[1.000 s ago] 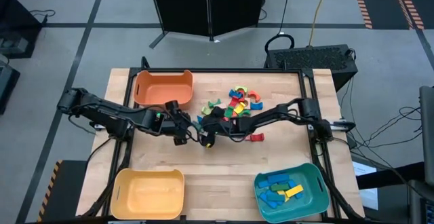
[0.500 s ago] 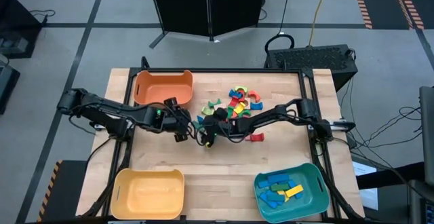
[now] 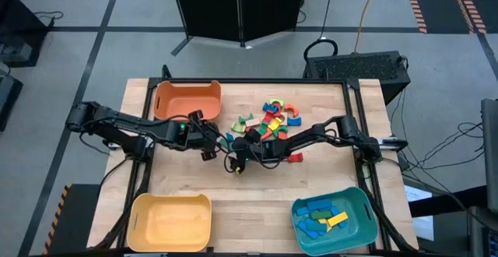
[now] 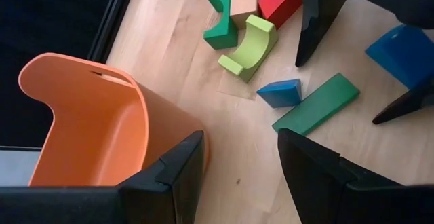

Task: Sort blocks by size
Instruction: Put the green rectangular block into the blue bin

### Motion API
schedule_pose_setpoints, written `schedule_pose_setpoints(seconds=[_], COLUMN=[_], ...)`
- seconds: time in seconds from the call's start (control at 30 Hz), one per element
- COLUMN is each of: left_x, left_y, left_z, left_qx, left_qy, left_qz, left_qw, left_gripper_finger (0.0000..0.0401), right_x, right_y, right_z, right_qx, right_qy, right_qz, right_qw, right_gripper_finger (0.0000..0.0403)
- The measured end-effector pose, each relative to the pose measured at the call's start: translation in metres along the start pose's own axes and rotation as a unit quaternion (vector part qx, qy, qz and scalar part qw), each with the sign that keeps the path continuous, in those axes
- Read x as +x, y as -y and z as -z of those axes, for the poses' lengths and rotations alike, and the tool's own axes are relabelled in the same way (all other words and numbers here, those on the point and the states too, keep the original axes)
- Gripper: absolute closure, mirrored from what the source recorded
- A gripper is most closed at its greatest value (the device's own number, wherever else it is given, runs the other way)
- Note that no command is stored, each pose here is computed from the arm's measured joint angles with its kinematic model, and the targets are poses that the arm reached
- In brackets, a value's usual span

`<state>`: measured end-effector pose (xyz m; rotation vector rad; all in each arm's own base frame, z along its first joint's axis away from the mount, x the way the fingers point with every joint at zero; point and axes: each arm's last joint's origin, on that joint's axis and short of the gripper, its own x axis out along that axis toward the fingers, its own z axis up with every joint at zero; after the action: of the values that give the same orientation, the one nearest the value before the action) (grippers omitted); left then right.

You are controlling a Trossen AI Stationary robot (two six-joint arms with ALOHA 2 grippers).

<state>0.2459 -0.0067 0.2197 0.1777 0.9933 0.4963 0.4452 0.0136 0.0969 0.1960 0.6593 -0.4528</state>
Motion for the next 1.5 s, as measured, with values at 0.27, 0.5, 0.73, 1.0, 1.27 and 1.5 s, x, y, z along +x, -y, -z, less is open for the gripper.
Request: schedule_pose_setpoints(seconds=[0.27, 0.5, 0.73, 1.0, 1.27, 1.5], left_x=[0.0, 0.0, 0.0, -0.001, -0.001, -0.004], left_y=[0.0, 0.0, 0.0, 0.001, 0.002, 0.007], left_z=[0.0, 0.0, 0.0, 0.0, 0.0, -0.001], left_qx=[0.0, -0.009, -0.011, -0.01, -0.025, -0.045], left_qy=[0.0, -0.001, -0.001, -0.001, 0.001, 0.009], left_qz=[0.0, 0.0, 0.0, 0.005, 0.006, 0.017], left_qw=[1.0, 1.0, 1.0, 1.0, 1.0, 0.999], left_gripper_finger=[0.0212, 0.0212, 0.0212, 0.0212, 0.0212, 0.0212], right_x=[0.002, 0.003, 0.003, -0.01, -0.046, -0.076], right_y=[0.005, 0.008, 0.008, 0.007, -0.001, -0.003], right_z=[-0.002, -0.003, -0.003, -0.007, -0.022, -0.026], right_qx=[0.003, 0.004, -0.015, -0.046, -0.071, -0.094], right_qy=[0.0, 0.0, -0.001, -0.021, -0.039, -0.077], right_qz=[0.003, 0.006, 0.007, 0.011, 0.005, 0.011], right_qw=[1.0, 1.0, 1.0, 0.999, 0.997, 0.992], right_gripper_finger=[0.0113, 0.0229, 0.0302, 0.0306, 0.0305, 0.0304])
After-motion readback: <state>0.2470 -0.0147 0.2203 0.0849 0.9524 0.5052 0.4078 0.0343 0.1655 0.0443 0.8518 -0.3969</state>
